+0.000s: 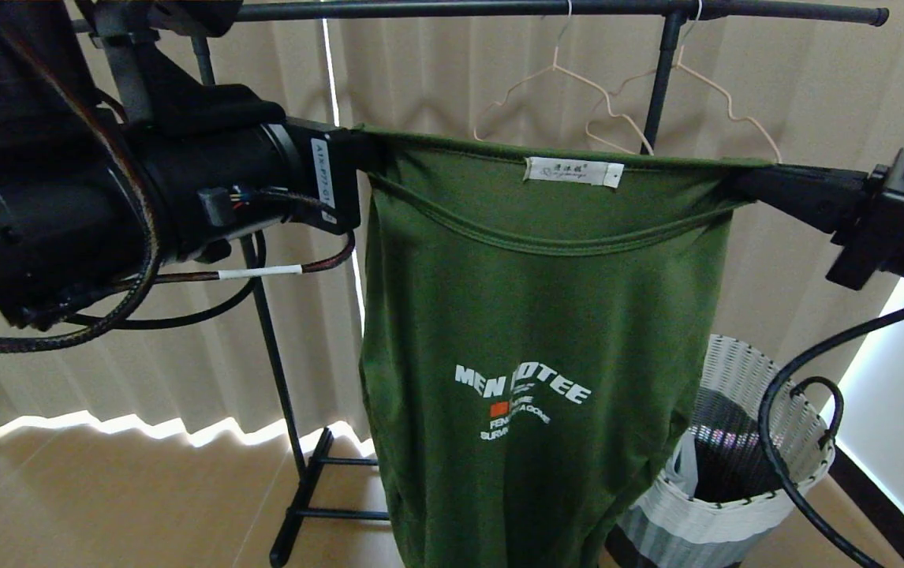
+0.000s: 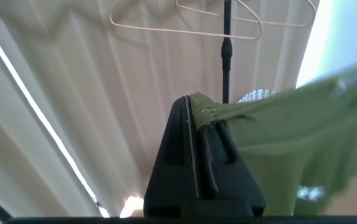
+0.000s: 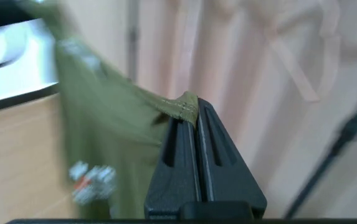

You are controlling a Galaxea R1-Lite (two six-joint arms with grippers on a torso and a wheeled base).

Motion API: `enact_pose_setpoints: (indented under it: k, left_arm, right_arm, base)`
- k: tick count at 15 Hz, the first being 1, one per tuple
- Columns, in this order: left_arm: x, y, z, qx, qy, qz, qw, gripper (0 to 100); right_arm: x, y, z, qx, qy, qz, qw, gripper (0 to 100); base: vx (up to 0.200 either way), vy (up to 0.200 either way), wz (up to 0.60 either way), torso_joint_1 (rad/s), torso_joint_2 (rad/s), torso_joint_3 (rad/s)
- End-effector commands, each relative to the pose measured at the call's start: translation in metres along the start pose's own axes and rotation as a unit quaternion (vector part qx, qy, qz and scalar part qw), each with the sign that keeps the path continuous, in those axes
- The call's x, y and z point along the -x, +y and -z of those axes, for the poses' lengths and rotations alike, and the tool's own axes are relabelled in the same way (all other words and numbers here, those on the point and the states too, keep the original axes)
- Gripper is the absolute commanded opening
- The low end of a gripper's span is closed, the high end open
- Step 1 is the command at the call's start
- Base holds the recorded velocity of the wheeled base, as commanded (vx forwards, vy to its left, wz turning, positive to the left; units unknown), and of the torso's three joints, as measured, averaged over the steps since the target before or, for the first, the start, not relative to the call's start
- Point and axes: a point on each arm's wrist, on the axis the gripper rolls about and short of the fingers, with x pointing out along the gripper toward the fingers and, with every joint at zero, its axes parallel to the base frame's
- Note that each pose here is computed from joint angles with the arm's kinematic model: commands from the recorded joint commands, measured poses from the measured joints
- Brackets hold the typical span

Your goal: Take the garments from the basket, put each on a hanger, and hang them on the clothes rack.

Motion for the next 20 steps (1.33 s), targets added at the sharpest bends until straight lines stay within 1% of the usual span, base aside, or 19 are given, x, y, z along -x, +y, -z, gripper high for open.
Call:
enact_pose_setpoints:
  k: [1, 2, 3, 4, 8, 10, 12, 14, 15, 16, 18, 19, 20]
  left_arm:
    - [-0.011, -0.001, 0.003, 0.001, 0.006, -0.001, 1.0000, 0]
    - [-0.014, -0.001, 0.004, 0.000, 0.008, -0.002, 1.0000, 0]
    - [-0.018, -0.001, 0.006, 0.000, 0.011, -0.003, 0.9999, 0]
    - [-0.018, -0.001, 0.006, 0.000, 0.011, -0.003, 0.9999, 0]
    - [-0.018, -0.002, 0.007, 0.001, 0.011, -0.002, 0.9999, 0]
    - [-0.018, -0.002, 0.007, 0.001, 0.014, -0.002, 0.9999, 0]
    - [-0.012, -0.001, 0.008, 0.001, 0.020, -0.002, 0.9998, 0]
    - [-0.003, 0.000, 0.008, -0.001, 0.038, 0.002, 0.9993, 0]
    - [0.005, 0.001, 0.007, -0.003, 0.056, 0.007, 0.9984, 0]
    - [0.012, 0.001, 0.006, -0.004, 0.063, 0.009, 0.9980, 0]
    - [0.023, 0.001, 0.003, -0.003, 0.070, 0.031, 0.9970, 0]
    - [0.033, 0.000, 0.000, 0.000, 0.078, 0.063, 0.9950, 0]
    - [0.039, 0.000, -0.001, 0.002, 0.083, 0.084, 0.9930, 0]
  right_arm:
    - [0.023, 0.009, -0.007, 0.000, -0.001, -0.028, 0.9996, 0]
    - [0.026, 0.011, -0.006, -0.003, 0.007, -0.039, 0.9992, 0]
    - [0.034, 0.015, -0.001, -0.008, 0.019, -0.069, 0.9974, 0]
    - [0.037, 0.016, 0.003, -0.011, 0.025, -0.086, 0.9959, 0]
    - [0.034, 0.016, 0.007, -0.010, 0.029, -0.087, 0.9957, 0]
    - [0.032, 0.012, 0.008, -0.009, 0.032, -0.078, 0.9964, 0]
    - [0.025, -0.001, 0.012, 0.000, 0.036, -0.045, 0.9983, 0]
    - [0.016, -0.011, 0.013, 0.006, 0.029, -0.027, 0.9992, 0]
    - [0.006, -0.017, 0.015, 0.013, 0.014, -0.020, 0.9996, 0]
    - [-0.001, -0.020, 0.017, 0.015, 0.009, -0.018, 0.9997, 0]
    - [-0.012, -0.026, 0.018, 0.018, 0.002, -0.018, 0.9997, 0]
    - [-0.021, -0.030, 0.015, 0.020, -0.004, -0.019, 0.9996, 0]
    - [-0.028, -0.033, 0.012, 0.021, -0.010, -0.019, 0.9995, 0]
  base:
    - [0.000, 0.000, 0.00, 0.000, 0.00, 0.000]
    - [0.000, 0.000, 0.00, 0.000, 0.00, 0.000]
    - [0.000, 0.000, 0.00, 0.000, 0.00, 0.000]
    - [0.000, 0.000, 0.00, 0.000, 0.00, 0.000]
    - [0.000, 0.000, 0.00, 0.000, 0.00, 0.000]
    - [0.000, 0.000, 0.00, 0.000, 0.00, 0.000]
    - [0.000, 0.000, 0.00, 0.000, 0.00, 0.000]
    - [0.000, 0.000, 0.00, 0.000, 0.00, 0.000]
    - [0.000, 0.000, 0.00, 0.000, 0.00, 0.000]
    - [0.000, 0.000, 0.00, 0.000, 0.00, 0.000]
    - [0.000, 0.000, 0.00, 0.000, 0.00, 0.000]
    - [0.000, 0.000, 0.00, 0.000, 0.00, 0.000]
    - [0.000, 0.000, 0.00, 0.000, 0.00, 0.000]
